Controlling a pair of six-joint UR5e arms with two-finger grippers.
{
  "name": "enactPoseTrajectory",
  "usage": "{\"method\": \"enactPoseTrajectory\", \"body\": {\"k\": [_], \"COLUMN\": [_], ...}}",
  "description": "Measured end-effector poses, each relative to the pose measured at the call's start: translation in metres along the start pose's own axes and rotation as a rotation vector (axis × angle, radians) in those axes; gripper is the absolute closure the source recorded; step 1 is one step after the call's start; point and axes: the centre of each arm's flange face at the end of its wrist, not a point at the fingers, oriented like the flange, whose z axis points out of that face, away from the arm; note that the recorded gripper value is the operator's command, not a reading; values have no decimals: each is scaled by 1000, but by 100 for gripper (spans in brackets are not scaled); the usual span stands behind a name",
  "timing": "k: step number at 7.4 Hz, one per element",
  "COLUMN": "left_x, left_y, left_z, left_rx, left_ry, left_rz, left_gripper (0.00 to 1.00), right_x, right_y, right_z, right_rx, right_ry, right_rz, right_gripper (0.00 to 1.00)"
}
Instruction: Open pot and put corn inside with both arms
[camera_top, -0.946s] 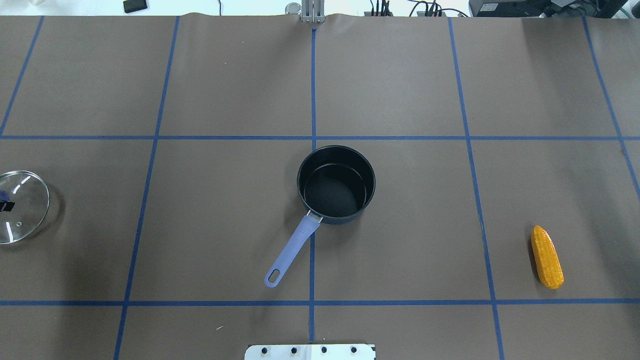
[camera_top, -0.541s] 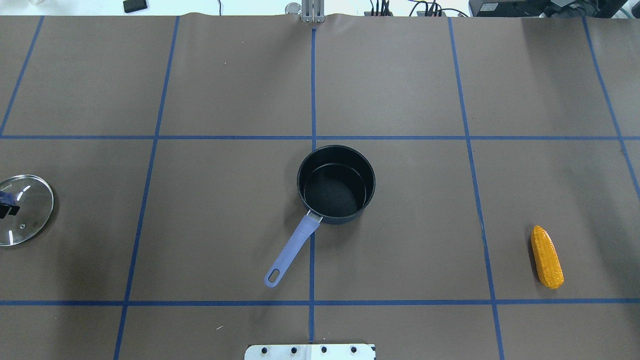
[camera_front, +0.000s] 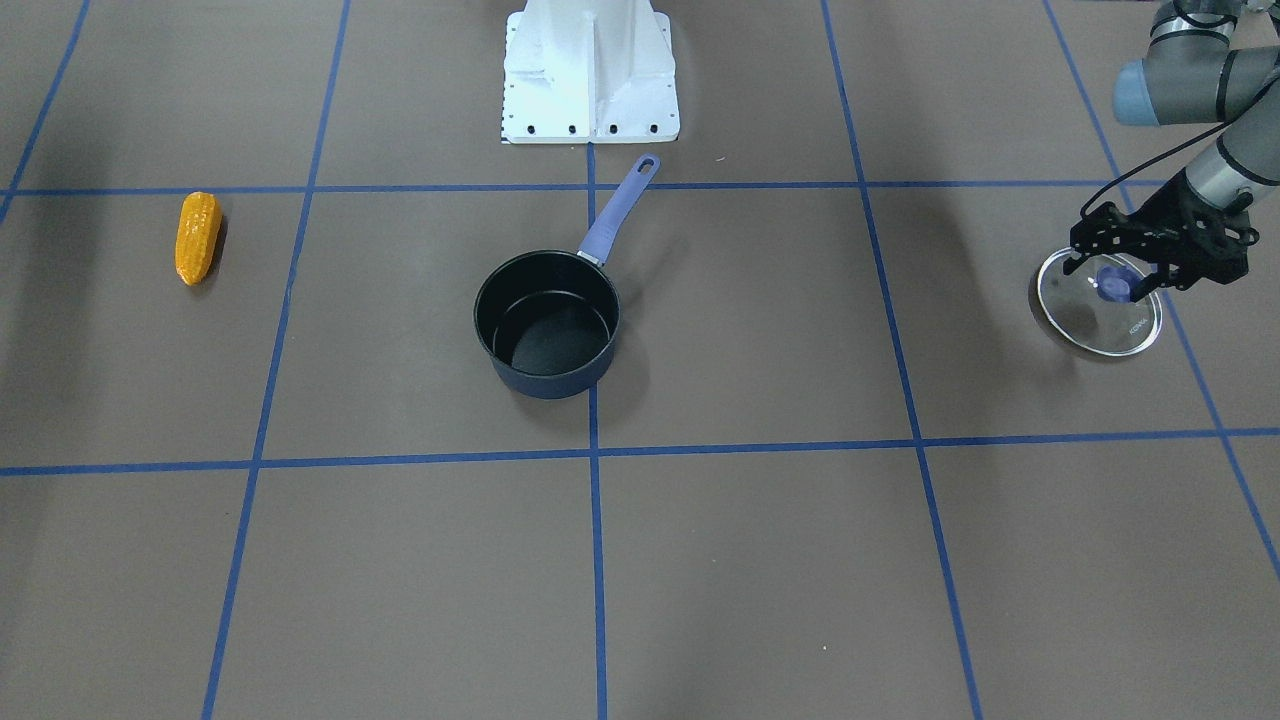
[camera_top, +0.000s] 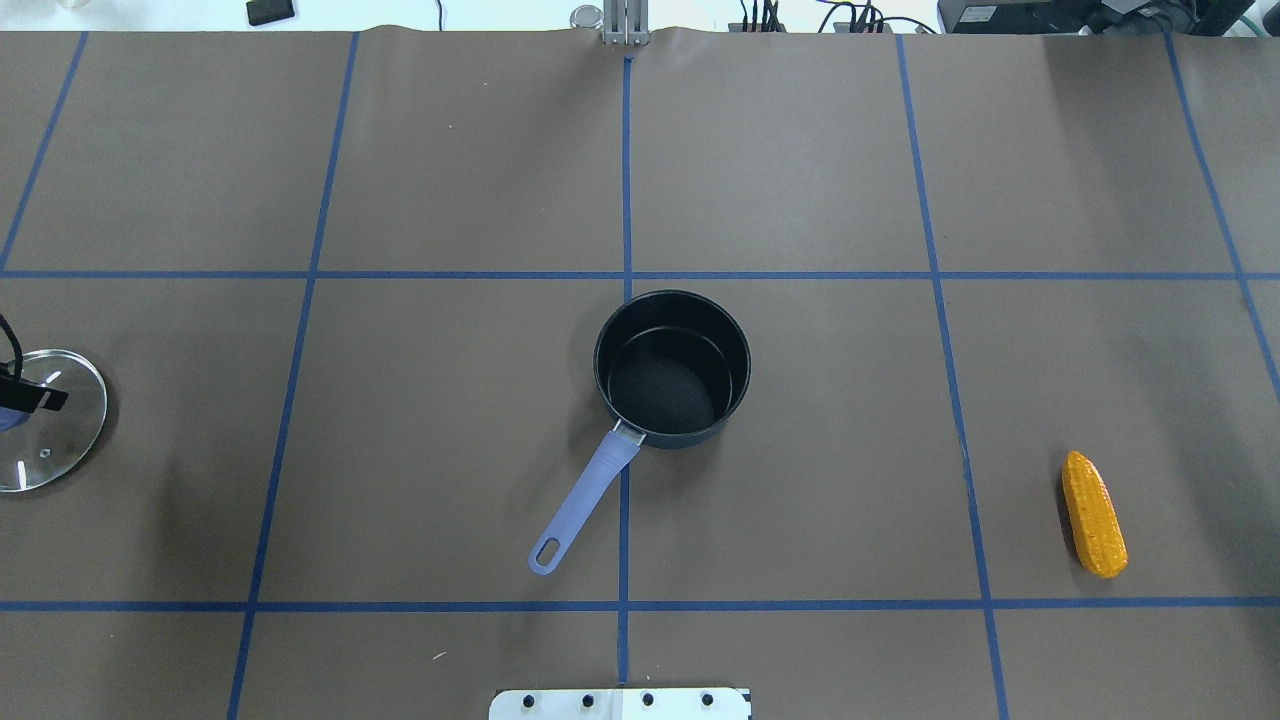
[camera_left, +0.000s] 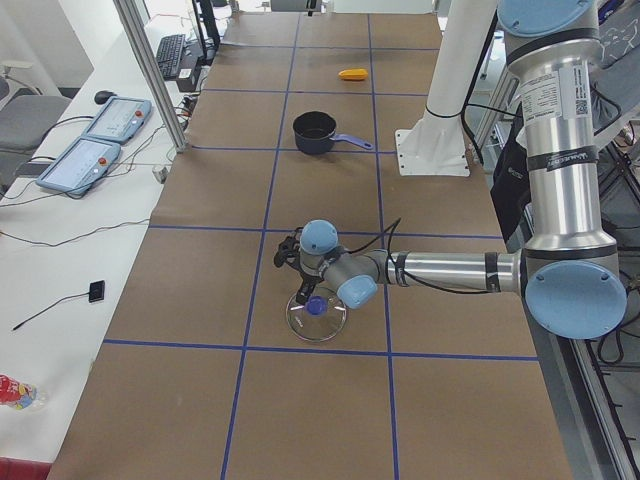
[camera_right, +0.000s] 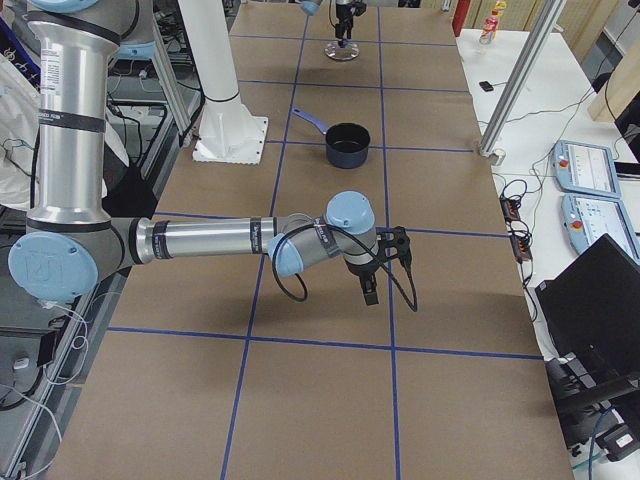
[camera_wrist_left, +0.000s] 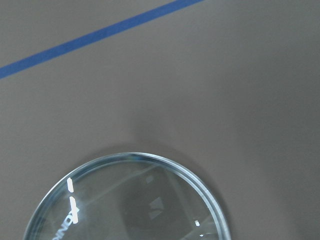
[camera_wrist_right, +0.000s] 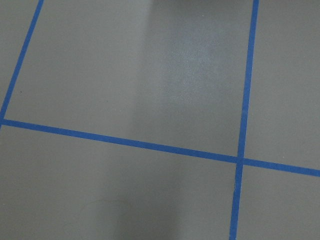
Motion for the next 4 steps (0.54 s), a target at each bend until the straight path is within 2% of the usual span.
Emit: {"method": "enactPoseTrajectory", "body": {"k": [2,4], "left_x": [17,0], "left_y": [-50,-79], "left_z": [-45,-92], "left_rx": [-4,-8], "left_ry": [-27,-83], "left_rz": [-42,8], "left_gripper": [2,2], "right_x": [-16,-47], "right_y": [45,102], "right_z": [21,57], "right_rx": [15,25], "right_ry": [-36,-51], "right_rz": [60,112], "right_gripper": [0,0]}}
